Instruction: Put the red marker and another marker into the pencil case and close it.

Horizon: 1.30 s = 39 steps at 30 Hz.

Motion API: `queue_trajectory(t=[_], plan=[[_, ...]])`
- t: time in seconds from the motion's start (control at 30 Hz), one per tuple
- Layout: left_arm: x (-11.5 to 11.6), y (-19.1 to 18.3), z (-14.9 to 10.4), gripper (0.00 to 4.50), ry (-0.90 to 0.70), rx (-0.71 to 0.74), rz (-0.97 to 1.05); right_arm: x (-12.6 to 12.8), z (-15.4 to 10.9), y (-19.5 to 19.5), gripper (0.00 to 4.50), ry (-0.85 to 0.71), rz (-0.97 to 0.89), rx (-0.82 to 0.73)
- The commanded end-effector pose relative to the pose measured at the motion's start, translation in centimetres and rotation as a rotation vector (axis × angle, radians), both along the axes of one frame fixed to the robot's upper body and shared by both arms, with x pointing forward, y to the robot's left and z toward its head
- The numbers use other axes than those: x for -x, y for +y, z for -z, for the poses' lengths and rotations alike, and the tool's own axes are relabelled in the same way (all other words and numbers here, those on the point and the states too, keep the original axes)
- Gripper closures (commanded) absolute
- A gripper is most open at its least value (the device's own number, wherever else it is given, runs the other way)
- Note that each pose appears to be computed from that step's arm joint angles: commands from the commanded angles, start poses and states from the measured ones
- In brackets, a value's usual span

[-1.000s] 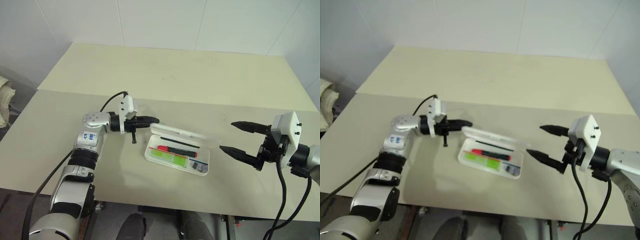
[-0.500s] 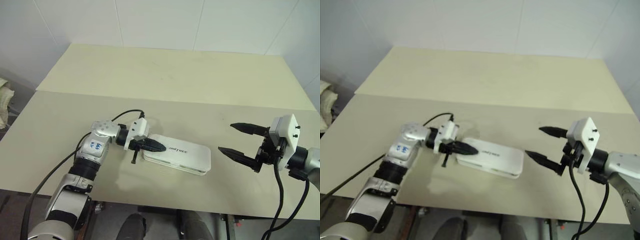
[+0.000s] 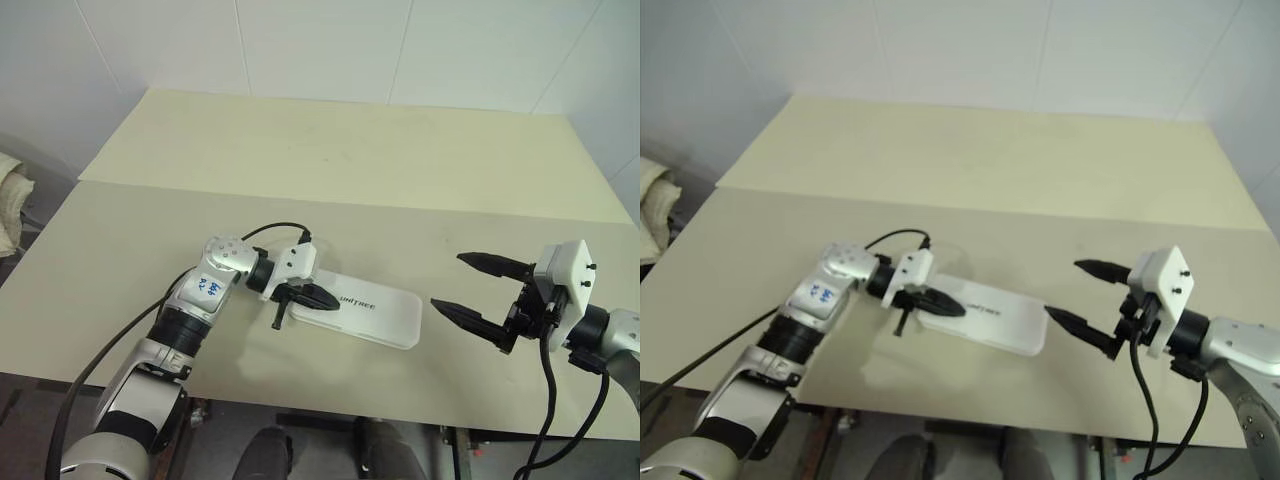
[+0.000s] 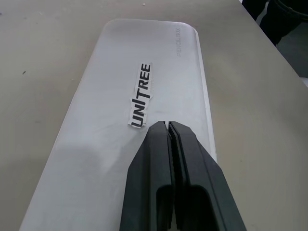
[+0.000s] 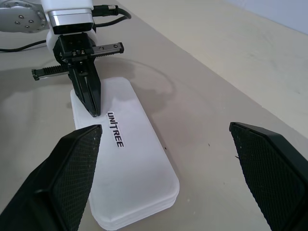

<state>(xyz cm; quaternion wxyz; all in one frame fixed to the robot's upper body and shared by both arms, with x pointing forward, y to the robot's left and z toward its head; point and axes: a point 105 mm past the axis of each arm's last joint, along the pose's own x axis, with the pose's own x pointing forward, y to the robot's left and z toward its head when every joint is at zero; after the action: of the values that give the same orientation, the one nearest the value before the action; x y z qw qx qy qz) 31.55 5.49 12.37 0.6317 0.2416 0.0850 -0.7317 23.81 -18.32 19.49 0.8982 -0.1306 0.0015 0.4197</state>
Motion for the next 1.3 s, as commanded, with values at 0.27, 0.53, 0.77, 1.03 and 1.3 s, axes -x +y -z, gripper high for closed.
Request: queue_trajectory(t=[0.27,0.53,0.77,1.03,1.3], plan=[[0.2,1.3,-2.9,4.48,0.118,0.180,-0.116,-0.4,-1.0,0.4,0.00,-0.055,-0.013,-0.023],[-0.3,5.6,-6.1,4.48,0.078,0.378,-0.338,-1.1,-1.0,-0.2,0.00,-0.052,-0.030,-0.009],[1.0,10.5,-8.7,2.93,-0.028,0.461,-0.494,-2.3,-1.7,-0.8,0.00,-0.097,-0.037,0.025],[1.6,11.4,-9.0,0.15,-0.094,0.447,-0.526,-2.7,-2.5,-2.2,0.00,-0.130,-0.022,0.052],[1.0,11.3,-8.9,0.02,-0.177,0.410,-0.505,-1.4,-2.5,-3.8,0.00,-0.091,-0.029,0.107]])
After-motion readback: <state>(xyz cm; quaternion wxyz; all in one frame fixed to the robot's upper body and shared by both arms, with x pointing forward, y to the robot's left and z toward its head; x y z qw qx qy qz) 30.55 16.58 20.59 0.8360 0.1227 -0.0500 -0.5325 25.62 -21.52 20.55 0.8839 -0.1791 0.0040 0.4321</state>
